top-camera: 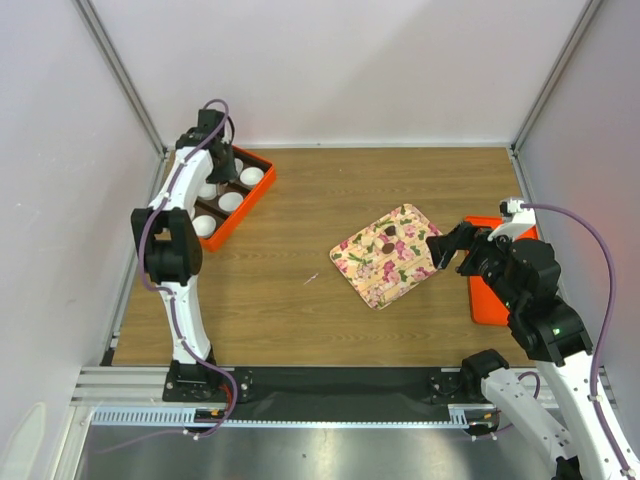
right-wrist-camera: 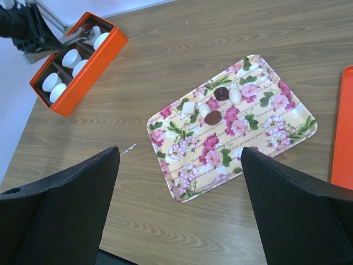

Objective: Pack the chocolate

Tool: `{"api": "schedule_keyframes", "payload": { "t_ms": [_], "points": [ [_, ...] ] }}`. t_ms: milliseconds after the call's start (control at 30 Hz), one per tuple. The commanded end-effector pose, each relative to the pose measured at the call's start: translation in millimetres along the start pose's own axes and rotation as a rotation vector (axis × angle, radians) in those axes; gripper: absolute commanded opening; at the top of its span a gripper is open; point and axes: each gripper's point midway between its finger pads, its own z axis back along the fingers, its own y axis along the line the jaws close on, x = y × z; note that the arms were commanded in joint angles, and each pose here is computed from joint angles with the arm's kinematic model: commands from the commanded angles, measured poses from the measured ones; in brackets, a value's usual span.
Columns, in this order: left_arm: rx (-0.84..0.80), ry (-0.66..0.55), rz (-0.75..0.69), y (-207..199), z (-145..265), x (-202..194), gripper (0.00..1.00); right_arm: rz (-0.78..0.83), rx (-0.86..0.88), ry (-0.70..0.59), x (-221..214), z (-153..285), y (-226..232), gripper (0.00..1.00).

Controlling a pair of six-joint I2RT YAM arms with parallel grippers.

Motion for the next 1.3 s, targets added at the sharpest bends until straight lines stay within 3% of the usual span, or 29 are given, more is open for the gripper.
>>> {"api": "schedule_keyframes", "payload": {
  "t_ms": [0, 800, 1100, 1267],
  "points": [
    [-0.015, -0.066, -0.023, 2, 14, 11, 0.38, 0.022, 0.003, -0.044, 12, 0, 2, 1.00],
    [0.002, -0.142, -0.060, 7, 38, 36, 0.50, 0.031, -0.014, -0.048, 11, -2, -2, 1.00],
    [-0.036, -0.223, -0.068, -4, 86, 59, 0.50, 0.034, -0.016, -0.045, 12, -3, -2, 1.00],
    [-0.152, -0.272, -0.096, -38, 131, 51, 0.49, 0.034, -0.022, -0.048, 16, 2, -2, 1.00]
  ]
}}
